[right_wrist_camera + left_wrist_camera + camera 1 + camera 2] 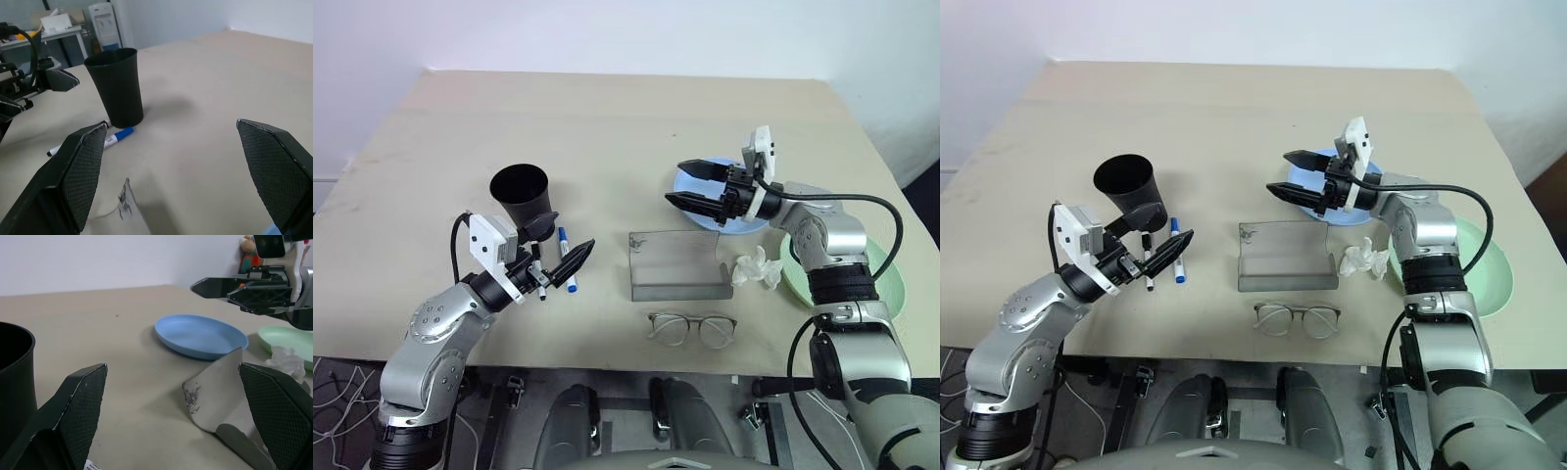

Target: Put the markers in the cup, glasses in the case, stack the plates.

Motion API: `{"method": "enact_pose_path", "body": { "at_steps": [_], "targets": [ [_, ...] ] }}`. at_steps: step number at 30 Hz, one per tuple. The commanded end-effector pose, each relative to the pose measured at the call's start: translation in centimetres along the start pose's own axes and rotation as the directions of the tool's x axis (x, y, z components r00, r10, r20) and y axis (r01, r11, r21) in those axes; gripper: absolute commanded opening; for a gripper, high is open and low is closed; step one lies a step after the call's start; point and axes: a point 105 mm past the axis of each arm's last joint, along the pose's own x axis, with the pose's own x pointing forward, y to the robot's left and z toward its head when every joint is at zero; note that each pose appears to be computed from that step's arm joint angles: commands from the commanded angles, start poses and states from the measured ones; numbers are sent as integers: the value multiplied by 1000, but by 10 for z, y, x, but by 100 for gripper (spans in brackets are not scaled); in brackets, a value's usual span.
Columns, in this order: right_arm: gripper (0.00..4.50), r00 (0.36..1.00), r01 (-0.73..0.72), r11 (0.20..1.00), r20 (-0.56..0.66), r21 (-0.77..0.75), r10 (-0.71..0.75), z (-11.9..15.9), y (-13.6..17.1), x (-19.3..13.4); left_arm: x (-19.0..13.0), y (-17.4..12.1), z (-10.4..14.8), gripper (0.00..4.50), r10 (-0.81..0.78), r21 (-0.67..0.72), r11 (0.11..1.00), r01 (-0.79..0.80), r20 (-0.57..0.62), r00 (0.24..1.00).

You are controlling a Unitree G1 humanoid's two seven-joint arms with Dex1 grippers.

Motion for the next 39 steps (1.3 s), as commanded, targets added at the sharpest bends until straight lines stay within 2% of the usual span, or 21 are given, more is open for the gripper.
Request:
{"method": "enact_pose_path", "body": {
  "at_steps": [1, 4, 8, 14, 23, 30, 39],
  "targets": [
    [447, 1000, -8, 999, 23, -46, 9, 14, -1, -4, 6, -8, 10, 450, -21, 45, 999, 21, 16, 1000],
    [447, 1000, 17, 999, -5, -35, -17, 8, -5, -10, 12, -12, 6, 450, -34, 56, 998, 34, -9, 999],
    [447, 1000, 23, 999, -10, -49, -23, 13, -6, -4, 14, -15, 13, 450, -40, 51, 998, 39, 21, 999],
    [447, 999, 45, 997, -15, -68, -46, 18, -9, -8, 10, -15, -3, 450, -58, 58, 997, 59, -26, 998],
    [447, 991, 123, 989, -50, -83, -127, 11, -10, -26, 7, -13, -18, 450, -104, 48, 993, 107, -76, 992],
    [447, 979, 197, 977, -34, -77, -200, 16, -16, -37, 15, -9, -15, 450, -122, 40, 991, 126, -85, 989],
    [447, 946, 290, 953, -125, -81, -299, 6, -17, -56, 17, -8, -7, 450, -148, 15, 989, 150, -104, 984]
  ]
}}
